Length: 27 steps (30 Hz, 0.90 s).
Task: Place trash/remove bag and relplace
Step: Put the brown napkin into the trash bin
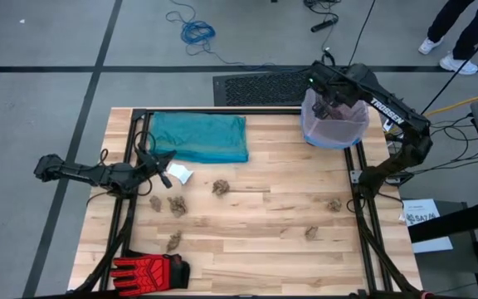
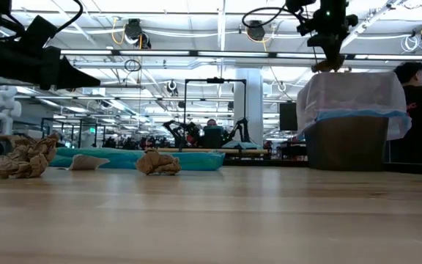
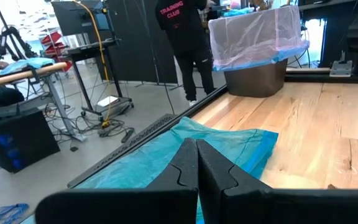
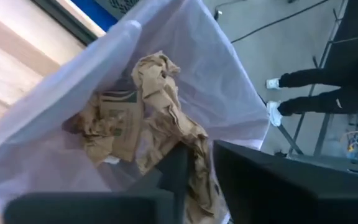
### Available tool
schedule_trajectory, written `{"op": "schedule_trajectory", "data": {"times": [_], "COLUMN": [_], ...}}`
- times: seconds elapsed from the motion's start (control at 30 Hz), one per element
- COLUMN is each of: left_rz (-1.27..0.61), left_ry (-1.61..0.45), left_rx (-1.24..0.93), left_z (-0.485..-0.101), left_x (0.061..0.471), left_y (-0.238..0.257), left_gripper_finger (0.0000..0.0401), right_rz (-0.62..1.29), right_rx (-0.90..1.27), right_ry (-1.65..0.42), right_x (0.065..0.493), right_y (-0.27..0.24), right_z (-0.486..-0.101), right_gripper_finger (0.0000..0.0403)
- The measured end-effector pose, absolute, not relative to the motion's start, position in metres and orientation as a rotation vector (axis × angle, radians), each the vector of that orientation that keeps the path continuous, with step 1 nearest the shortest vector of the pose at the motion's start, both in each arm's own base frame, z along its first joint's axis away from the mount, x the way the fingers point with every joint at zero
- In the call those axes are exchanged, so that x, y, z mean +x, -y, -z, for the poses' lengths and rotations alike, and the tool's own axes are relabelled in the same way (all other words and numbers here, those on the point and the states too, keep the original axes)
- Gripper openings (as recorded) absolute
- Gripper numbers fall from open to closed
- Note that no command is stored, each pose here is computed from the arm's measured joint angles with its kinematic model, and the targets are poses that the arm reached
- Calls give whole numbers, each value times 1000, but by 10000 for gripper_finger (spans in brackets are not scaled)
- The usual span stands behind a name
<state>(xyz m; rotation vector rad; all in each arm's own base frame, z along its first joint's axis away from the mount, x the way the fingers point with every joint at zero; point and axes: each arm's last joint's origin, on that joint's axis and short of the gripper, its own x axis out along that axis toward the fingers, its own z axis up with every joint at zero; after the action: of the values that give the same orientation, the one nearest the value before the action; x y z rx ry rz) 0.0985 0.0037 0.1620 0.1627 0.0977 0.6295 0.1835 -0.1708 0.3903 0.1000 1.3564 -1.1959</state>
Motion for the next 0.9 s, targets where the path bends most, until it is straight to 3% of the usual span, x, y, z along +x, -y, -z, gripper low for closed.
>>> {"op": "schedule_trajectory", "data": {"times": [0.2, 0.37, 0.5, 0.77, 0.9], "left_rz": [-630, -630, -630, -630, -629], "left_ry": [-98, -98, -98, -98, -98], "left_rx": [163, 163, 163, 163, 163], "left_z": [-162, -162, -162, -162, -162], "left_x": [98, 98, 98, 98, 98], "left_y": [-4, -4, -4, -4, -4], "left_gripper_finger": [0, 0, 0, 0, 0], "right_rz": [1249, 1260, 1060, 515, 439], "right_rx": [67, 40, 38, 15, 8], "right_ry": [-1332, -1349, -1375, -1341, -1377], "right_x": [182, 181, 191, 232, 244], "right_y": [178, 178, 165, 101, 69], "right_z": [-391, -392, -391, -387, -372], "right_gripper_finger": [180, 231, 237, 210, 200]}}
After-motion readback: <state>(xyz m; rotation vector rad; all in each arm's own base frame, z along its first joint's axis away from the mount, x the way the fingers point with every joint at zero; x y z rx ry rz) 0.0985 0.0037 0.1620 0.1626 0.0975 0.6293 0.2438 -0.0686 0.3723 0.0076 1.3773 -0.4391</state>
